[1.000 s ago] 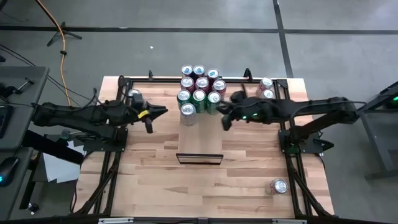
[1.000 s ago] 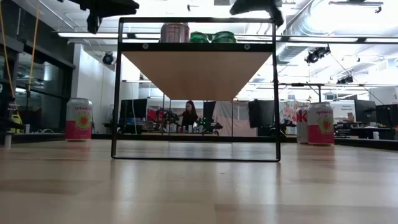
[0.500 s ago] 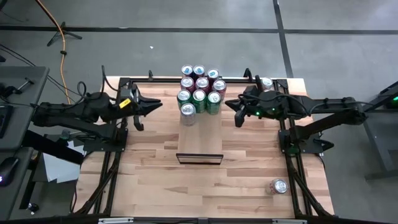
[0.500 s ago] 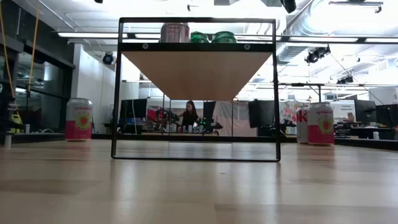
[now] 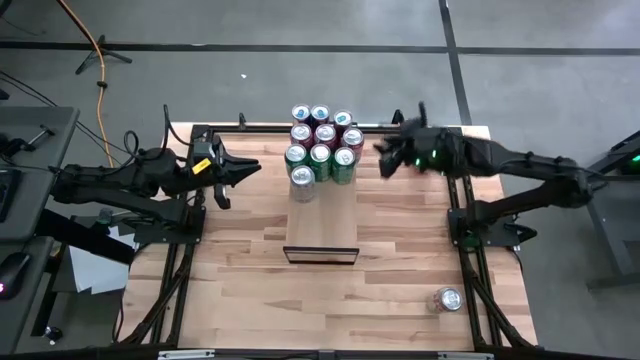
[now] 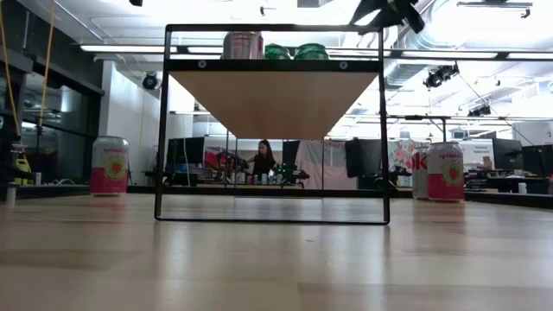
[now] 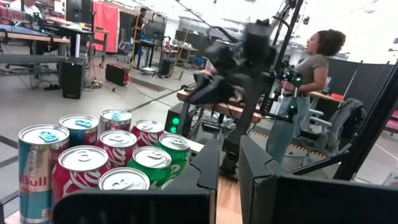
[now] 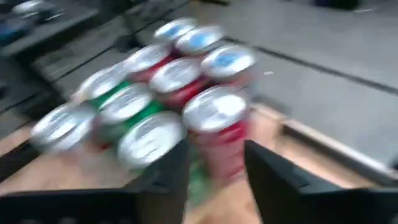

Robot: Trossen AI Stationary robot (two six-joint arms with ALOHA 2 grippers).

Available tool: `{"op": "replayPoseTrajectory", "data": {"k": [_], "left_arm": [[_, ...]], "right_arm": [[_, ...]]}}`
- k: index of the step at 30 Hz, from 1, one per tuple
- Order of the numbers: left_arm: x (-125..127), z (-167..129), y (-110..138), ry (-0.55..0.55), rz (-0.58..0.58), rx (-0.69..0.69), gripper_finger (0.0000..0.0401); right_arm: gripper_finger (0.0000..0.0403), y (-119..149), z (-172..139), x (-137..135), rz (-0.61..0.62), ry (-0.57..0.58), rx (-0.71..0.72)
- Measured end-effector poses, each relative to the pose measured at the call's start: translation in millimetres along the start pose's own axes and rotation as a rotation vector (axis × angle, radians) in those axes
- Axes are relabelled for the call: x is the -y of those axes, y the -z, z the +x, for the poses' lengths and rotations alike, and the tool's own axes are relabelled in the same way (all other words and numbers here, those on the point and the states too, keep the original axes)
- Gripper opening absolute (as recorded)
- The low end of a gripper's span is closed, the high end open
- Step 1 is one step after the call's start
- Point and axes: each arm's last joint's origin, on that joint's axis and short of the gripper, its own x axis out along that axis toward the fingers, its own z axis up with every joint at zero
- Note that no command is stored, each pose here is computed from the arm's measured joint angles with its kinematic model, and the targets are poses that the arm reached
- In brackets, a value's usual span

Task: Place canned beverage on shelf
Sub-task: Put the top red silver soda on the shelf

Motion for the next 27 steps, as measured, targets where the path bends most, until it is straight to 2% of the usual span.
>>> {"op": "replayPoseTrajectory", "data": {"k": [6,10,13,16,22,27], "left_arm": [[0.0,0.0,0.0,0.000,-0.001,0.000,0.0000],[0.0,0.0,0.0,0.000,-0.001,0.000,0.0000],[0.0,0.0,0.0,-0.001,0.002,0.000,0.0000],[-0.6,0.0,0.1,-0.021,0.025,0.003,0.0000],[-1.6,0.1,-0.1,-0.054,0.036,0.010,0.0000],[-1.6,0.1,0.0,-0.055,0.036,0.010,0.0000]], "right_arm": [[0.0278,-17.2,19.4,60.1,0.033,0.313,-0.074],[0.0329,-9.5,37.8,104.9,0.165,0.557,-0.225],[0.0342,-2.5,49.3,133.6,0.320,0.725,-0.303],[0.0343,3.4,63.4,156.1,0.405,0.841,-0.360],[0.0344,13.5,89.8,182.6,0.498,0.936,-0.432],[0.0344,23.1,107.9,193.3,0.525,0.959,-0.501]]}}
